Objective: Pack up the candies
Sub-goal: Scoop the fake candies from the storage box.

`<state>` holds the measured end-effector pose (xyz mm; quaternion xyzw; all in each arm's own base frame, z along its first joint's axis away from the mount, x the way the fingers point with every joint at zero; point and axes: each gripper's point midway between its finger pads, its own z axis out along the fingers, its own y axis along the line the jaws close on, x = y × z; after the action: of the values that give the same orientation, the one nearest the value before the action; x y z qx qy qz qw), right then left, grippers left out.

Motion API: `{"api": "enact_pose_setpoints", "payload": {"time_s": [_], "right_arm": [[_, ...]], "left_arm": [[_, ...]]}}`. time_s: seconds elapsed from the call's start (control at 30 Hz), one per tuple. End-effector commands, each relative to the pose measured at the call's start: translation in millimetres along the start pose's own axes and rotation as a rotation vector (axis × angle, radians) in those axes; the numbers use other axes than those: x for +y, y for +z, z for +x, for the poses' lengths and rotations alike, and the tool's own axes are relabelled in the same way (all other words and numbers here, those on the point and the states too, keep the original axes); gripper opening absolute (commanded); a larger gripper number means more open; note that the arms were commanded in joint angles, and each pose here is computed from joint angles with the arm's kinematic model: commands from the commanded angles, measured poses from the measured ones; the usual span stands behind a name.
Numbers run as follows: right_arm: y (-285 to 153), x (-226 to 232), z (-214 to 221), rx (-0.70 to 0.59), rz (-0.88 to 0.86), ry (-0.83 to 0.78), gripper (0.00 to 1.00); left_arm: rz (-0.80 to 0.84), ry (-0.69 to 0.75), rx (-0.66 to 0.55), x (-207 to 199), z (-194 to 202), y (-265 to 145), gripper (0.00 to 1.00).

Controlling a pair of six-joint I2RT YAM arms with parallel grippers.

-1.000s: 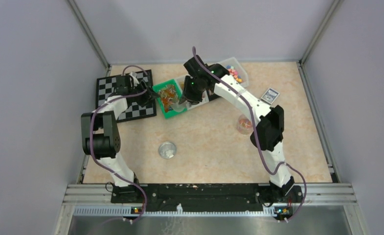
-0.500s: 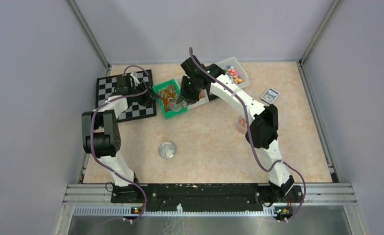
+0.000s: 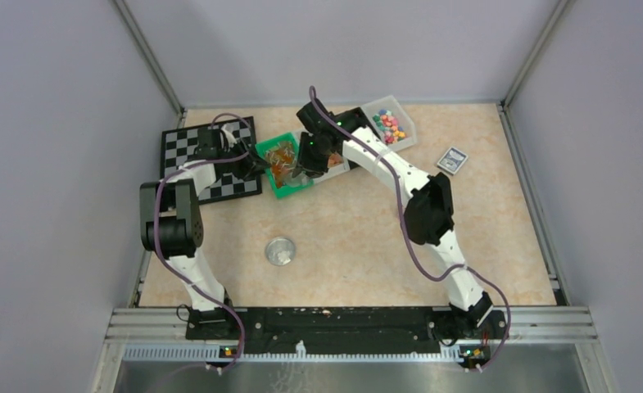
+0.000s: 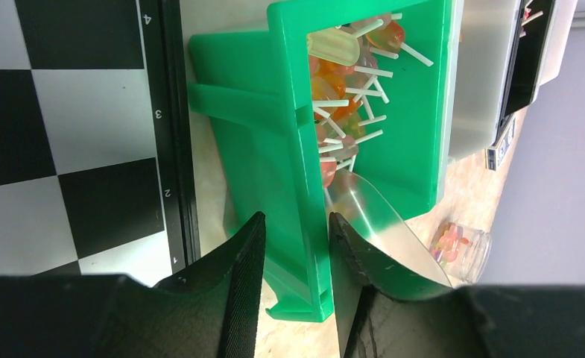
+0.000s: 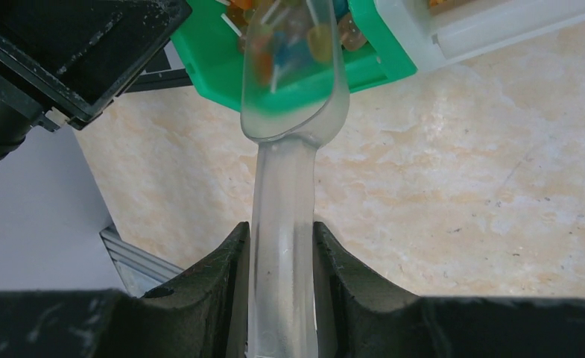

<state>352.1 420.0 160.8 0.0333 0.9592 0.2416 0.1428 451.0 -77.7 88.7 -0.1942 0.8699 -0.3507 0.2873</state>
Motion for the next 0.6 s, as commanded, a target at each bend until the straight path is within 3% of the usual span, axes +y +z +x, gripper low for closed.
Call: {"api": "enact_pose_setpoints", "payload": {"time_s": [0.0, 0.57], "right_arm": [[3.6, 20.6, -5.5, -0.017, -0.062, -0.003, 0.00], [29.6, 12.3, -22.5, -0.120, -0.042, -0.048, 0.00]], "left_arm": [[0.032, 0.015, 0.005, -1.5, -2.5, 3.9, 0.41], [0.055, 0.005, 0.048, -0.1, 7.3, 7.9, 0.24]]}}
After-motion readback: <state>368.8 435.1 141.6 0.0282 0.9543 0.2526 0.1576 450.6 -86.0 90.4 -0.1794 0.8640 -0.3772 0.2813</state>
